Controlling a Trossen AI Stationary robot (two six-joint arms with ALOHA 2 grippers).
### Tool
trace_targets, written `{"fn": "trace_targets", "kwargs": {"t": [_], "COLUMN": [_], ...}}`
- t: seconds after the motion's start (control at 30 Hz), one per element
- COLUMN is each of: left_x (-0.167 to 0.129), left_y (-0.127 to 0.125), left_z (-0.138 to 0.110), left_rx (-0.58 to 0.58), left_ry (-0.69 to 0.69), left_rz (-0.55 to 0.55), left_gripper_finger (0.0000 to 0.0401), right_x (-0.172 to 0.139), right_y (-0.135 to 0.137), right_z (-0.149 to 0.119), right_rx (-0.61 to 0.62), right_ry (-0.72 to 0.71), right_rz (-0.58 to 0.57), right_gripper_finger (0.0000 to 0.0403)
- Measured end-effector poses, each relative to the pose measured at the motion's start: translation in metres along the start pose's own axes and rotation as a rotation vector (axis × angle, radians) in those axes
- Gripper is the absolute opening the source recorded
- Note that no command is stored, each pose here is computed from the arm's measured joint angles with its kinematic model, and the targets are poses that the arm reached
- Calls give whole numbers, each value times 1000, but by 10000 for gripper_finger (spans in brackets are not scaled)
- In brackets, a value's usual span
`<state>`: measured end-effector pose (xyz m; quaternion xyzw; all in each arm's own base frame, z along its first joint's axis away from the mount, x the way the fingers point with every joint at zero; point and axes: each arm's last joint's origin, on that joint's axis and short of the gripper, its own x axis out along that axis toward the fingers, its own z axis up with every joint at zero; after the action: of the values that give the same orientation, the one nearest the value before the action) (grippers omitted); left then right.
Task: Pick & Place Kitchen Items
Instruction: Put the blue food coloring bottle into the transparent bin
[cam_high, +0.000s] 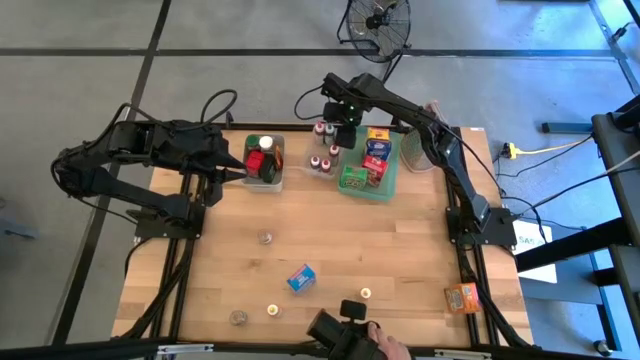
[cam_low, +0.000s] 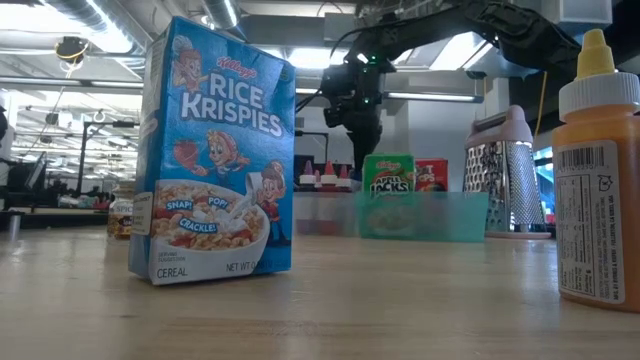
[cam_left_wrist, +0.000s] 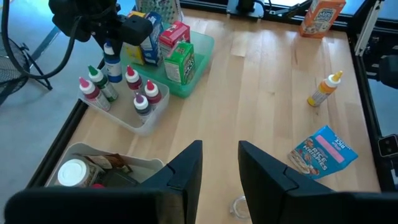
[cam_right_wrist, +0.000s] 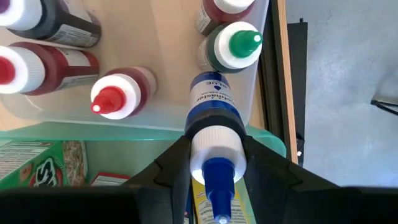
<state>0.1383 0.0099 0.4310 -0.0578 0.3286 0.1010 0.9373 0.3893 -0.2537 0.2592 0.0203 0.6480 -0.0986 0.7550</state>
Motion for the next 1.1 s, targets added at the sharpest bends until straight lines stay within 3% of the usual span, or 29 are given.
{"fn": "trace_targets", "kwargs": {"t": [0.57, 1.1], "left_x": [0, 0], "left_y": [0, 0], "left_z": [0, 0], "left_rx": [-16, -16], "left_ry": [0, 0], "left_rz": [0, 0], "left_gripper_finger": [98, 98], "right_x": [27, 27], "right_y": [0, -2], "right_z": [2, 6], "right_rx": [3, 3], "right_ry": [69, 39], "right_rz": [22, -11], "right_gripper_finger": [130, 207]}}
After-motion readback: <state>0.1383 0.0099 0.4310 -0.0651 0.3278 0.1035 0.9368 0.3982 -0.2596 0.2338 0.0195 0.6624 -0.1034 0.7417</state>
